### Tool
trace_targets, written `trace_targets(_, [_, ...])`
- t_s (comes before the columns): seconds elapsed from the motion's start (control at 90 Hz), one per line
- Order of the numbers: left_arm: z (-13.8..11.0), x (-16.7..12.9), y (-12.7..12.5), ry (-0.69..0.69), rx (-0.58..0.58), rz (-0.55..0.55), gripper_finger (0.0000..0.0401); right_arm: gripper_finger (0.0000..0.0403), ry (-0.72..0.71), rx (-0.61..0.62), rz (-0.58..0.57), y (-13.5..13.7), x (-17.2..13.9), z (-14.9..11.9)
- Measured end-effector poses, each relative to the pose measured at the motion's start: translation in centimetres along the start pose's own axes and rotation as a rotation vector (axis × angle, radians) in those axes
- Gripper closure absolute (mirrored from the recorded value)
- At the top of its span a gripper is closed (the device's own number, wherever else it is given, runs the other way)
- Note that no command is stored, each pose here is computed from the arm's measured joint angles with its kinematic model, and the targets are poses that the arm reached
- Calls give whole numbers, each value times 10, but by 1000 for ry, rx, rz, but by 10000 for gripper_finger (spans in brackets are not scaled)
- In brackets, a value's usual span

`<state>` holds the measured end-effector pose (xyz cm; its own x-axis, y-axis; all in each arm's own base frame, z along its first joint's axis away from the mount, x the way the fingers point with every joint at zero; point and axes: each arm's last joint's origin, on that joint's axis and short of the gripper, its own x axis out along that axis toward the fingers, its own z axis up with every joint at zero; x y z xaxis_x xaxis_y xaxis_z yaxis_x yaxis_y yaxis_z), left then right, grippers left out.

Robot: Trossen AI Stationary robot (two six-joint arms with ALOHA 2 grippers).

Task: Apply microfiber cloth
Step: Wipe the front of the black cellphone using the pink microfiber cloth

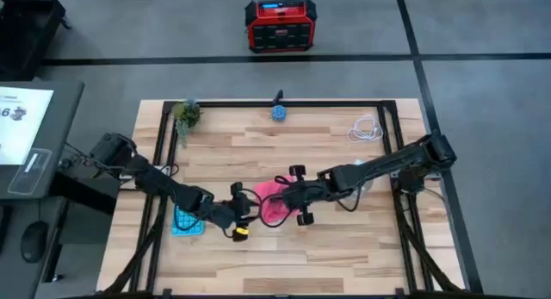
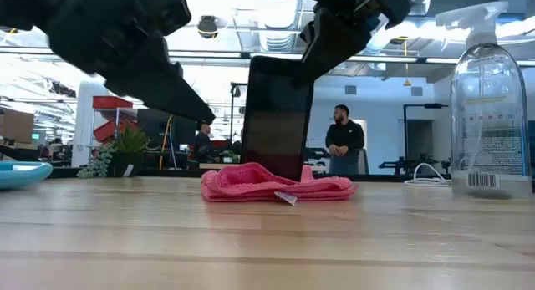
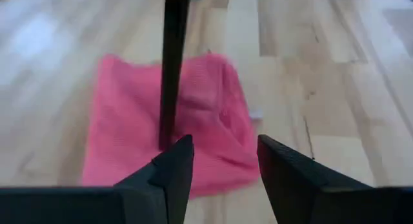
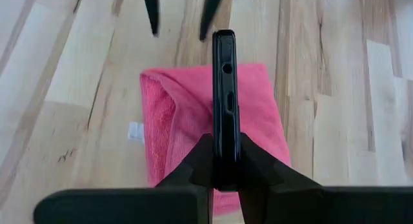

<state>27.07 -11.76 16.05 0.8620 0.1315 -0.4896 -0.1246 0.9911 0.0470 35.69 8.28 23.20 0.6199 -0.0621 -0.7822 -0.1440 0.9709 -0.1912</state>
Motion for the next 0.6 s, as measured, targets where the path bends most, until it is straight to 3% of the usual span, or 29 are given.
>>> trace_targets(0.244, [-12, 28, 4, -42, 36, 84, 251, 378, -18, 10, 21, -2, -1, 1])
trace_targets(0.422, [-14, 28, 2, -62, 53, 175, 251, 378, -10, 13, 25, -2, -1, 0])
trace_targets(0.6, [-19, 33, 4, -50, 65, 195, 251, 378, -24, 41, 41, -5, -5, 1])
